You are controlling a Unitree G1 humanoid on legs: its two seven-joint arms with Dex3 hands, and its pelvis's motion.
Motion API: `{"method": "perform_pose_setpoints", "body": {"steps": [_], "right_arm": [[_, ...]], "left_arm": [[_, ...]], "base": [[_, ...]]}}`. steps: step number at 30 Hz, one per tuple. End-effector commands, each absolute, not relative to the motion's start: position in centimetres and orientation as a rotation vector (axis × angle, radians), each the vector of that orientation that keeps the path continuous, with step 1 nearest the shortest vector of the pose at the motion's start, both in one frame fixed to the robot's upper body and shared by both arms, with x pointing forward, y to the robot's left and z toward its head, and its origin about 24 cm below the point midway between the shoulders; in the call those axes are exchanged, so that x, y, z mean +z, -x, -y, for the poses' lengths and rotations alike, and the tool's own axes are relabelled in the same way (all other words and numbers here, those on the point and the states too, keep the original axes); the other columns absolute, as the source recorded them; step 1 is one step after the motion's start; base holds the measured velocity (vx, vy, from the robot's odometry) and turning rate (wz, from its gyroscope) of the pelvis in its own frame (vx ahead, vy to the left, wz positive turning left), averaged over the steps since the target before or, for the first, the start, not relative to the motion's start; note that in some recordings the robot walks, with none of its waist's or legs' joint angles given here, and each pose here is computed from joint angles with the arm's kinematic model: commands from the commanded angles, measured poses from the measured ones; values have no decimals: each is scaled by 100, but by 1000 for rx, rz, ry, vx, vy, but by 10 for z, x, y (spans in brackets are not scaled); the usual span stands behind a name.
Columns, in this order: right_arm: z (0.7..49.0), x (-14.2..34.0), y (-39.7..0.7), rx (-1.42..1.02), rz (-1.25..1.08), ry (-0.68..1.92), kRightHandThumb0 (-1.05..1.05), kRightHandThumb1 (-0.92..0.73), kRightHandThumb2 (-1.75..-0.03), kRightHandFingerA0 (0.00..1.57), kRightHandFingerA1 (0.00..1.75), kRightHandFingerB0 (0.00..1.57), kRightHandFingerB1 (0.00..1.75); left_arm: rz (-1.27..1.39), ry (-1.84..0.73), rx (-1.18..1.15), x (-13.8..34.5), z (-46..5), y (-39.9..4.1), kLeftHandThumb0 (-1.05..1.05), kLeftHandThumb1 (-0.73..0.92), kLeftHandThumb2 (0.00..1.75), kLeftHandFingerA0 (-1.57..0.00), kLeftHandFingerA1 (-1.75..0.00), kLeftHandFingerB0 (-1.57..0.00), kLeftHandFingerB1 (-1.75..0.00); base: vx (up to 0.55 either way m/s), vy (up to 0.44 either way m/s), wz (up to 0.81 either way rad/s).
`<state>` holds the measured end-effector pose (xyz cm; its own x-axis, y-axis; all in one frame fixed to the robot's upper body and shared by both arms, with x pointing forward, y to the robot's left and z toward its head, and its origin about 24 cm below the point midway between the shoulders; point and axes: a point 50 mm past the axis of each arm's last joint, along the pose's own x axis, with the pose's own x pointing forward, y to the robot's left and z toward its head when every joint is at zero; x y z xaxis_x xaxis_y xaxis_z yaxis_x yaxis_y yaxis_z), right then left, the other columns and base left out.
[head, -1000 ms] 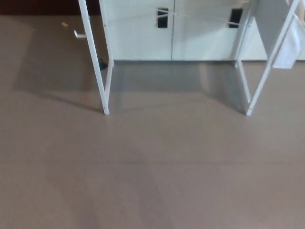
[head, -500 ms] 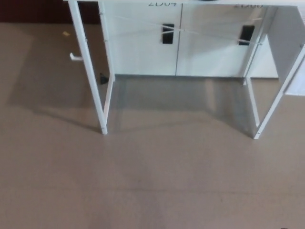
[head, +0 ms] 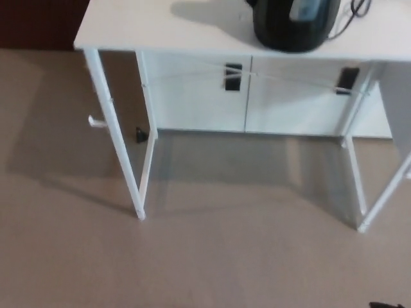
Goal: The robot walk towards a table in front and uses its left hand to pick up the pot from the base and places it on the table
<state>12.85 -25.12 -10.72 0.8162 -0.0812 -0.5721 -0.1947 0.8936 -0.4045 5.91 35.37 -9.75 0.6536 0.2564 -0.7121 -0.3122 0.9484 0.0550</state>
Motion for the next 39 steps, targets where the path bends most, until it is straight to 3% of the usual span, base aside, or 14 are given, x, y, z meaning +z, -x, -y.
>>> {"method": "perform_pose_setpoints", "body": {"steps": [1,21,39], "right_arm": [[258,-107,-127,53,-647,503,-13,-51,-92,31,56,11,47],[257,-101,-142,57,-614,513,-14,-51,-92,31,57,11,47],[250,-97,-158,66,-589,525,-14,-50,-91,33,58,12,48]], "left_arm": [[-795,62,330,-96,-357,-62,0,40,86,-32,-56,-18,-49],[-770,55,338,-94,-359,-71,-1,39,85,-35,-57,-20,-50],[-728,56,342,-88,-362,-77,0,39,85,-34,-57,-22,-51]], "base": [[338,-313,48],[270,64,-1],[201,-130,7]]}}
